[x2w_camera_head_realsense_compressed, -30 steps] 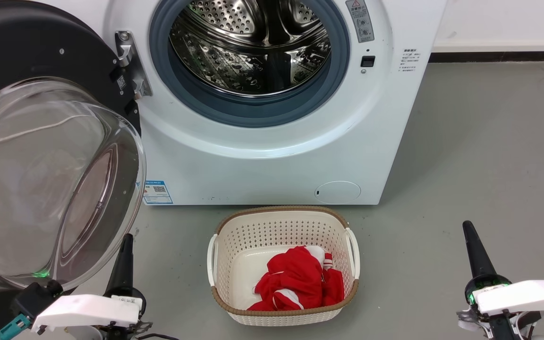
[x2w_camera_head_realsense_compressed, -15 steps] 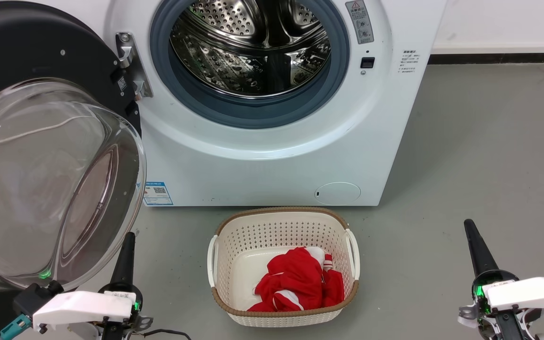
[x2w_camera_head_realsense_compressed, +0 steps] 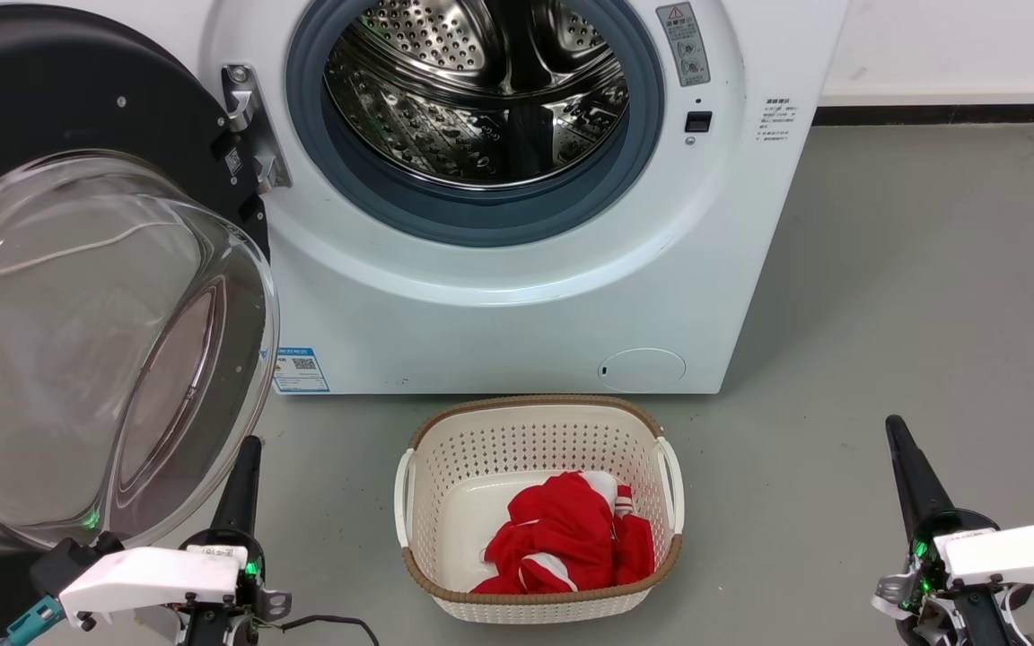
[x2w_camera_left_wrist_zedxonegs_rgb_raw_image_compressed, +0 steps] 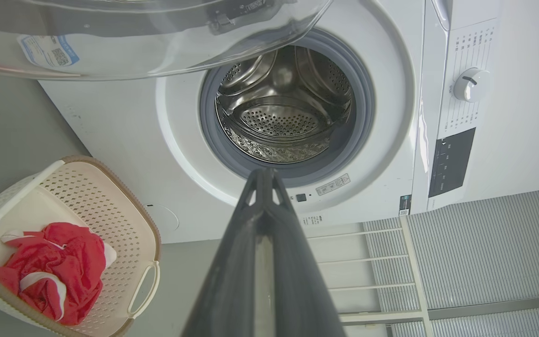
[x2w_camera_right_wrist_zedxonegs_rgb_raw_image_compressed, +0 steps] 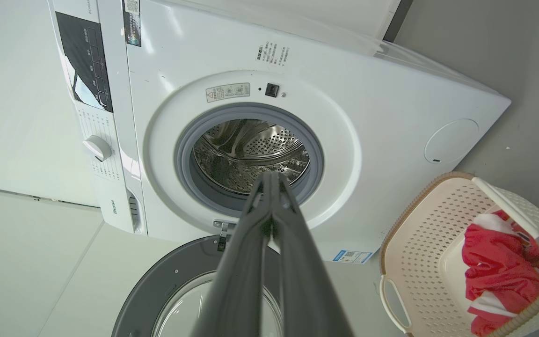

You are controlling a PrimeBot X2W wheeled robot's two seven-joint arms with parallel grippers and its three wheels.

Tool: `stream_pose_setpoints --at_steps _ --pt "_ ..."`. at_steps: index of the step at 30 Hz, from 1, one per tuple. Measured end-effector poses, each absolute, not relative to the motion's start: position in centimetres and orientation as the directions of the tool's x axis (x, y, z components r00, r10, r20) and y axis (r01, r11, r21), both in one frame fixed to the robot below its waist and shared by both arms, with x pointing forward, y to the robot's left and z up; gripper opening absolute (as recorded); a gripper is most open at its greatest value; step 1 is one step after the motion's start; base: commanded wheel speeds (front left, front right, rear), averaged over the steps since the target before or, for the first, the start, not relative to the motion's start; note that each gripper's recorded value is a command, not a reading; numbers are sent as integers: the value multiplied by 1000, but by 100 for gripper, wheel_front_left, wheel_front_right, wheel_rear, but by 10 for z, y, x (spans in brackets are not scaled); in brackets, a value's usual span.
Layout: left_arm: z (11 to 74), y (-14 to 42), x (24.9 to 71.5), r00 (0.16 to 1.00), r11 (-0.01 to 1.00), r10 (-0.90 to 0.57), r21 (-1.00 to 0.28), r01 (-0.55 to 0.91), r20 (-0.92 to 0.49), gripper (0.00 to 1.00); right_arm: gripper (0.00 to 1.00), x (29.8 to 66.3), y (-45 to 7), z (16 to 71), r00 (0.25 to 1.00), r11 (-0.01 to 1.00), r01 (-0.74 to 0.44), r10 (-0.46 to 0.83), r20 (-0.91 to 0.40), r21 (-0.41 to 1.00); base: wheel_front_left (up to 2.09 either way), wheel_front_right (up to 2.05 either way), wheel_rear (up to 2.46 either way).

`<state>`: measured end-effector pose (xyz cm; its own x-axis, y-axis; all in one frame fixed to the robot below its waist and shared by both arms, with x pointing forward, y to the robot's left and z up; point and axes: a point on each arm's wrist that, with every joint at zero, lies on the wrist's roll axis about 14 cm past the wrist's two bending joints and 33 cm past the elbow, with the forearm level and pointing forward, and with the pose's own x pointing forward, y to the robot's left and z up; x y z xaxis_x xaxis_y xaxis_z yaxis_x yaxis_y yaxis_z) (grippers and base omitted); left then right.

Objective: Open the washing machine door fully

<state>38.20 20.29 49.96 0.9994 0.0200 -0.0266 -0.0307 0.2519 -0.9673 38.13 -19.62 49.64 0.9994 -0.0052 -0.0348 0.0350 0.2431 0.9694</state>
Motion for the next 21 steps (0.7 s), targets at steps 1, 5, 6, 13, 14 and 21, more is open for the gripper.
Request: stream_pose_setpoints --at_steps 1,5,6,13,14,21 --pt "499 203 382 999 243 18 -969 -31 -27 0 0 381 -196 496 999 235 36 -6 -35 971 0 0 0" --pt "499 202 382 999 212 15 -977 -31 -29 0 0 384 -197 499 1000 202 27 -5 -27 979 0 0 0" --pt "499 202 382 999 204 13 -979 -32 -30 0 0 384 -197 499 1000 194 27 -3 -27 981 0 0 0" --pt "502 202 385 1000 148 10 -989 -22 -21 0 0 385 -198 500 1000 141 24 -3 -24 990 0 0 0" --pt "502 201 385 1000 140 9 -990 -21 -20 0 0 385 -198 500 1000 134 24 -3 -24 991 0 0 0" --pt "502 201 386 1000 87 5 -996 -20 -19 0 0 385 -199 501 1000 83 22 -1 -22 996 0 0 0"
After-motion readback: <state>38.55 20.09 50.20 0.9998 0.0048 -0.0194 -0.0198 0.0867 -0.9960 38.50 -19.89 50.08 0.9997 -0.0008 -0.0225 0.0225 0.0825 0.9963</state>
